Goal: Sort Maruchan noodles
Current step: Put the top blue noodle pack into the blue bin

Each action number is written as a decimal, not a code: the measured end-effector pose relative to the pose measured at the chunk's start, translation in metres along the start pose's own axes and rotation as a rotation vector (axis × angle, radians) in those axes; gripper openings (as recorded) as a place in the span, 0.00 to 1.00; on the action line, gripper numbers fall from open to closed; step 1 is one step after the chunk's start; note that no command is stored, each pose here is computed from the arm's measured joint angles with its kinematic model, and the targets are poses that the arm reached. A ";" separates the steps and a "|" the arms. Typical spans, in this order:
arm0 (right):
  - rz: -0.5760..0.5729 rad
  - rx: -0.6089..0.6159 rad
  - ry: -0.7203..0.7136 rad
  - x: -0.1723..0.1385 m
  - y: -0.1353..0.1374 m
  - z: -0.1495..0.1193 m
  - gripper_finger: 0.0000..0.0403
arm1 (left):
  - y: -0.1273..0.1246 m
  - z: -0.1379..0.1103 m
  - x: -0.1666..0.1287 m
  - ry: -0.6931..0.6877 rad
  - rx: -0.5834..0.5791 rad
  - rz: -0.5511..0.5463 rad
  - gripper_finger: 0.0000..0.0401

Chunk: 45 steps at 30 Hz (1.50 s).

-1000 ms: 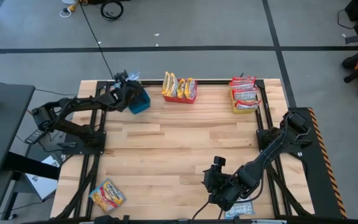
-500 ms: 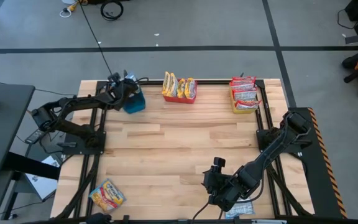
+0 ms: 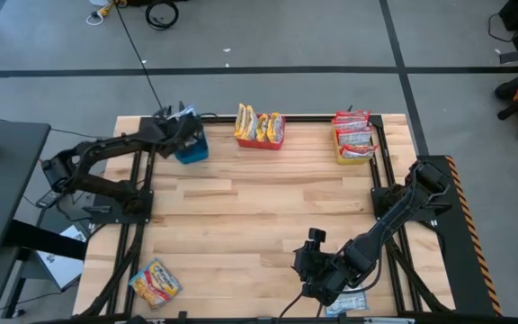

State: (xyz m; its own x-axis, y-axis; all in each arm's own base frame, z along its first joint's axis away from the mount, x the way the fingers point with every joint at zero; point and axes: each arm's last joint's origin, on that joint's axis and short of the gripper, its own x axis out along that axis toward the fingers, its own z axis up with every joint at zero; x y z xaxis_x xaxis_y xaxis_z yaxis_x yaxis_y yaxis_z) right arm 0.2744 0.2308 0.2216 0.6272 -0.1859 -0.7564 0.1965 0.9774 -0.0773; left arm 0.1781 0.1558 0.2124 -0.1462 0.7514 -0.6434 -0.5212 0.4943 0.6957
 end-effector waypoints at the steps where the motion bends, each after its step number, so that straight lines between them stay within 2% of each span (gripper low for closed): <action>1: 0.001 0.002 -0.001 0.000 0.000 0.000 0.52 | 0.002 0.000 -0.002 0.020 -0.077 -0.079 0.34; 5: 0.000 0.011 -0.002 0.002 -0.002 0.002 0.52 | -0.004 0.001 -0.001 0.034 -0.369 -0.422 0.34; 7: -0.002 0.018 -0.001 0.003 -0.003 0.003 0.52 | -0.009 0.000 0.002 0.031 -0.454 -0.474 0.33; 13: 0.018 0.029 0.011 0.003 -0.002 0.004 0.52 | -0.021 -0.008 0.028 0.091 -0.648 -0.403 0.25; 16: 0.019 0.028 0.012 0.003 -0.002 0.003 0.52 | -0.024 -0.017 0.045 0.170 -0.685 -0.378 0.17; 21: 0.020 0.028 0.012 0.003 -0.002 0.003 0.52 | -0.024 -0.024 0.071 0.185 -0.755 -0.346 0.03; 24: 0.029 0.048 0.021 0.003 -0.001 0.003 0.52 | -0.019 -0.024 0.082 0.169 -0.797 -0.313 0.02; 30: 0.077 0.120 0.074 0.002 0.000 0.002 0.52 | -0.009 -0.025 0.088 0.136 -0.789 -0.196 0.02; 35: 0.087 0.115 0.084 0.002 0.001 0.001 0.52 | -0.010 -0.027 0.087 0.145 -0.705 -0.226 0.05; 45: 0.072 0.017 0.085 0.010 -0.009 0.009 0.52 | -0.011 -0.029 0.084 0.195 -0.619 -0.309 0.25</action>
State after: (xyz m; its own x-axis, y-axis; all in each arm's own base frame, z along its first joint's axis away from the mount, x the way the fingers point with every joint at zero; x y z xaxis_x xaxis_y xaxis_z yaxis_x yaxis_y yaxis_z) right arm 0.2862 0.2194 0.2204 0.5739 -0.1049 -0.8122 0.1659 0.9861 -0.0102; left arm 0.1472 0.2009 0.1417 -0.0324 0.4969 -0.8672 -0.9356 0.2900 0.2011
